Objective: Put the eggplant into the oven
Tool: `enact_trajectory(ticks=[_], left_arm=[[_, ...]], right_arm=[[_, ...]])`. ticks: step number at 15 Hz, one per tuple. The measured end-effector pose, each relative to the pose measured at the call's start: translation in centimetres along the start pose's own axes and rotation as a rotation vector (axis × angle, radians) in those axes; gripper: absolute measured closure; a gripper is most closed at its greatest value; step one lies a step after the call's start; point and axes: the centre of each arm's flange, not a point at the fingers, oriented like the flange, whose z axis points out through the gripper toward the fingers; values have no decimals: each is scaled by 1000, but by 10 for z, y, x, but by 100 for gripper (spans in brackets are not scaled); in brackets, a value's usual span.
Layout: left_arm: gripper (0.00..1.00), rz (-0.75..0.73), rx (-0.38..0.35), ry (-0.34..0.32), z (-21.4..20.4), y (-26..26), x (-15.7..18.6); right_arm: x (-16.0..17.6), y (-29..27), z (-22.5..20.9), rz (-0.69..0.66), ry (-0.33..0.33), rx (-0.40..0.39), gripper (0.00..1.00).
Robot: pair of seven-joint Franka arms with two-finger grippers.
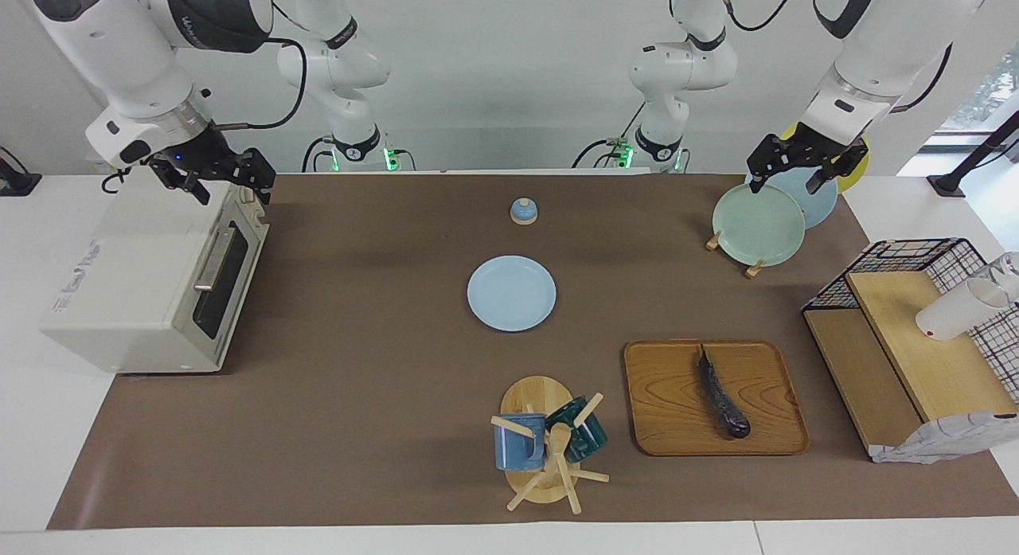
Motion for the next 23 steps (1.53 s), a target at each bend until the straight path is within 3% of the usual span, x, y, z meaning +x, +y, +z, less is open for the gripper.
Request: enact_trajectory(ticks=[10,11,15,19,20,23], left_arm=[[0,0,0,0,0,0,0],[0,0,0,0,0,0,0],[0,0,0,0,0,0,0],[0,0,0,0,0,0,0],[0,0,0,0,0,0,0],[0,0,0,0,0,0,0]], right_arm=[[1,0,-1,-1,10,-1,0],[4,-1,-2,-2,32,-2,7],[9,1,7,-27,71,-6,53],[15,6,34,-44,82,-62,94],[16,9,42,-57,76,-84,99],[18,17,60,-80,75,-128,99]])
